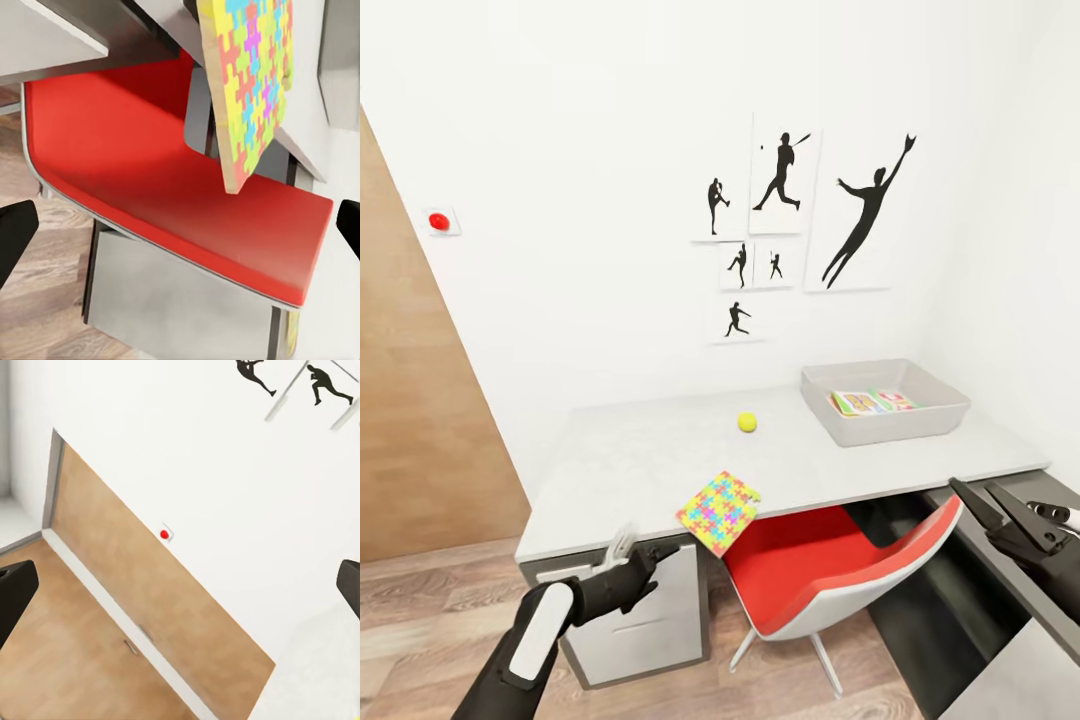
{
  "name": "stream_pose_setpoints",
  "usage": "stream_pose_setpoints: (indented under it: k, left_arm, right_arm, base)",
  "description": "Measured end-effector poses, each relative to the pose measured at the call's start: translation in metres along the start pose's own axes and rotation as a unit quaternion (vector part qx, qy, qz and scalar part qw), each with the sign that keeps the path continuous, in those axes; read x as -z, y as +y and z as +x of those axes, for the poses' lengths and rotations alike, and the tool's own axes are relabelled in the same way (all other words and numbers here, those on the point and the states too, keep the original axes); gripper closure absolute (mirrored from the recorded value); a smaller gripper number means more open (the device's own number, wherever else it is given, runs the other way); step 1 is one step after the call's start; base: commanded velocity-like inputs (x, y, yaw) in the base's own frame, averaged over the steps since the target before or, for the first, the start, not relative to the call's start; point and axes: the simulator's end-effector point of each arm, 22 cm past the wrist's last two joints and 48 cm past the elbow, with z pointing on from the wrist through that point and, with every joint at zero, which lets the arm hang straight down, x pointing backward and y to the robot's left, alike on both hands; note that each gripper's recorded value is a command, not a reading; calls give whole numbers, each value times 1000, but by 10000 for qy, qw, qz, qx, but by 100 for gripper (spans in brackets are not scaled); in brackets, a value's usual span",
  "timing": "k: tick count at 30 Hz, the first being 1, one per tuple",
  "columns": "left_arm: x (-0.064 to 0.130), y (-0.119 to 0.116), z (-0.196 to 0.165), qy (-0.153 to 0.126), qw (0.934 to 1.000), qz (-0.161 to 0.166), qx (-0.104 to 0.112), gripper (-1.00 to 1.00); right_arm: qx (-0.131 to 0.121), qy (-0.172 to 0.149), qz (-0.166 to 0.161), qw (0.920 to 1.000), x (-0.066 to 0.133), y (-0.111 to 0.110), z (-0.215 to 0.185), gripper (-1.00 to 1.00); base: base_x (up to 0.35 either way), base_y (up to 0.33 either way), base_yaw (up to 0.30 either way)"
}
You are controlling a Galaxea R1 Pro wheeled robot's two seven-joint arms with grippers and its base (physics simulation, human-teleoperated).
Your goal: Put all the toys in the child's room - the three board games (two on the bed and one on the table), the two jigsaw puzzles on the table, and the tennis ball on the table - inside the toy box on the table in the child's room.
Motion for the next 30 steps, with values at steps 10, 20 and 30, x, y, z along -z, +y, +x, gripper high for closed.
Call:
stream_pose_setpoints:
  k: [10, 20, 30]
  left_arm:
    - [-1, -1, 2, 27, 10000, -8, -37, -100]
    - [-1, -1, 2, 32, 10000, -9, -43, -100]
    - [-1, 0, 2, 32, 10000, -10, -43, -100]
  right_arm:
    - [4, -2, 0, 10000, 0, 0, 0, -100]
    - [9, 0, -4, 10000, 0, 0, 0, -100]
    - [6, 5, -6, 10000, -1, 0, 0, -100]
  base:
    - [106, -5, 0]
    - [118, -24, 0]
    - [11, -119, 0]
